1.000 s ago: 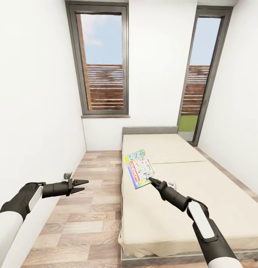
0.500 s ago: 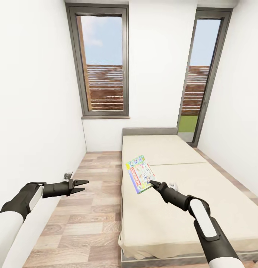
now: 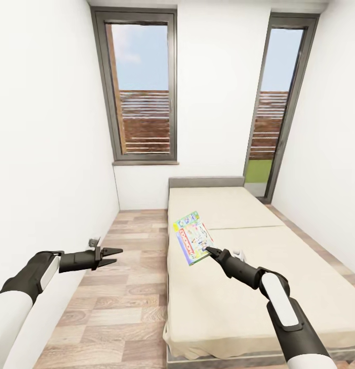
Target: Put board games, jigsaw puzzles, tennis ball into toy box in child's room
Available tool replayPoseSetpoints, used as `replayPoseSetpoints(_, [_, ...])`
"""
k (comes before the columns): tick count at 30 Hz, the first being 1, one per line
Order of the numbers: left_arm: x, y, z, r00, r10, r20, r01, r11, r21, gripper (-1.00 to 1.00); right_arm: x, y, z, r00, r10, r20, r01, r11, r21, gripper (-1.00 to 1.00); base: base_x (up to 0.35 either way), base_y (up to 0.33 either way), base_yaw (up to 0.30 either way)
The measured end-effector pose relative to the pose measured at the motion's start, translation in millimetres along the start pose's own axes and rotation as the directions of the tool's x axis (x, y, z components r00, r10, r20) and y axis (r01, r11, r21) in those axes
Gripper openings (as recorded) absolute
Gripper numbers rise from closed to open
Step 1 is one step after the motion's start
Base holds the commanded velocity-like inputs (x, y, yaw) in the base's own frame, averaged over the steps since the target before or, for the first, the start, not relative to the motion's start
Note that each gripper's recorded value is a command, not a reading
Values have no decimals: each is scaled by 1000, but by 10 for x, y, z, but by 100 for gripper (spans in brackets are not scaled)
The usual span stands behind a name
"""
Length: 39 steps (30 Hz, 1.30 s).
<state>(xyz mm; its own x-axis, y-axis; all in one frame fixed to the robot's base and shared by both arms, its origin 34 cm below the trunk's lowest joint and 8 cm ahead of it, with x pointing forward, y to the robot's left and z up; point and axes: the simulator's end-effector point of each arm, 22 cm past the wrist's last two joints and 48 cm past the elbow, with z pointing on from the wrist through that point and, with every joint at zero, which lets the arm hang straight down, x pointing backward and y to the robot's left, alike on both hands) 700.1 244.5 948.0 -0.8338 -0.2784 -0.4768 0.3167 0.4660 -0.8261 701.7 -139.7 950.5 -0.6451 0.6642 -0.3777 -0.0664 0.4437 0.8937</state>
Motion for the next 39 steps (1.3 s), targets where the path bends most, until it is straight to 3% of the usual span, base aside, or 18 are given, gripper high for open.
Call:
replayPoseSetpoints(17, [-109, -133, -75, 1000, 1, 1, -1, 999, -34, 100, -82, 174, -72, 1000, 7, -2, -7, 1000, 7, -100, 0, 0, 228])
replayPoseSetpoints(25, [-87, -154, -6, 1000, 5, -3, -5, 1000, -31, 100, -80, 180, -70, 1000, 10, -2, -10, 1000, 4, -100, 0, -15, 59])
replayPoseSetpoints(39, [-69, -92, 54, 1000, 4, -6, -4, 998, -67, 100, -71, 199, -66, 1000, 9, -4, -9, 1000, 1, -100, -2, -274, 80])
